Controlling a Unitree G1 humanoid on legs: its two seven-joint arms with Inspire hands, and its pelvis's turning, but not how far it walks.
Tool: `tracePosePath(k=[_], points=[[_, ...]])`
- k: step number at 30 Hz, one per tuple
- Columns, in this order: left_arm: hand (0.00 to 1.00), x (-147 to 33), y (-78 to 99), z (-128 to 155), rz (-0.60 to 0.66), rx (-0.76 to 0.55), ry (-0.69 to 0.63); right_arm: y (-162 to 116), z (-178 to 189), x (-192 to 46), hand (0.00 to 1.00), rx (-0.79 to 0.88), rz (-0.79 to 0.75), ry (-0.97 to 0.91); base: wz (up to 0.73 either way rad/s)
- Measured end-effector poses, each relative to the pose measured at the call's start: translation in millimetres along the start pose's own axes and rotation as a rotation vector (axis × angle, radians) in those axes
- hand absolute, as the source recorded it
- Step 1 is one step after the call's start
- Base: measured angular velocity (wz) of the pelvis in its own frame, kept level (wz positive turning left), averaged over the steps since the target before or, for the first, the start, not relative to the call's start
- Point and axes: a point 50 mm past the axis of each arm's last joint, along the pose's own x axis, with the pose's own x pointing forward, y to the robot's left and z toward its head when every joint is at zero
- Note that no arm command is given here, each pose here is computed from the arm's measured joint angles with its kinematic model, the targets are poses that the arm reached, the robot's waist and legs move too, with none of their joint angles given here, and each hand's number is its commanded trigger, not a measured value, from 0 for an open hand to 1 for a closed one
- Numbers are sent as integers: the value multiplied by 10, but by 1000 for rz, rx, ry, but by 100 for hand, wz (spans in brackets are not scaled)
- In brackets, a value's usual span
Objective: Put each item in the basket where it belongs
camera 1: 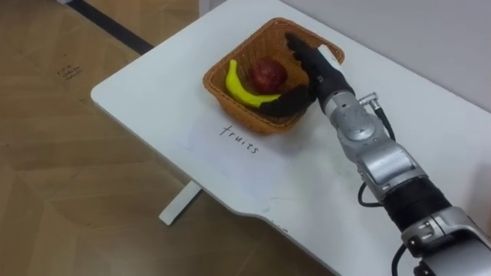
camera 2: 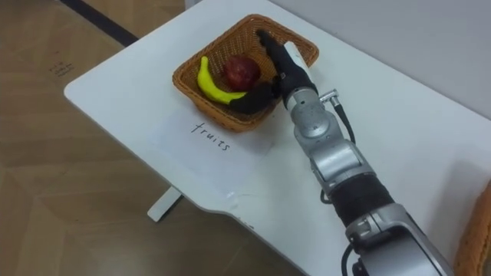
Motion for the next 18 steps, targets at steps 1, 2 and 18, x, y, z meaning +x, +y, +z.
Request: tracePosePath(k=[1,2,18], points=[[0,0,-1,-1,-1,1,0,-1,4,0,0,6,-1,-1,0],[0,0,-1,-1,-2,1,1,-2,11,0,0,9,-2,-4,0],[0,8,9,76,-9,-1,-28,-347,450,-76,0,31,-147,-222,-4]])
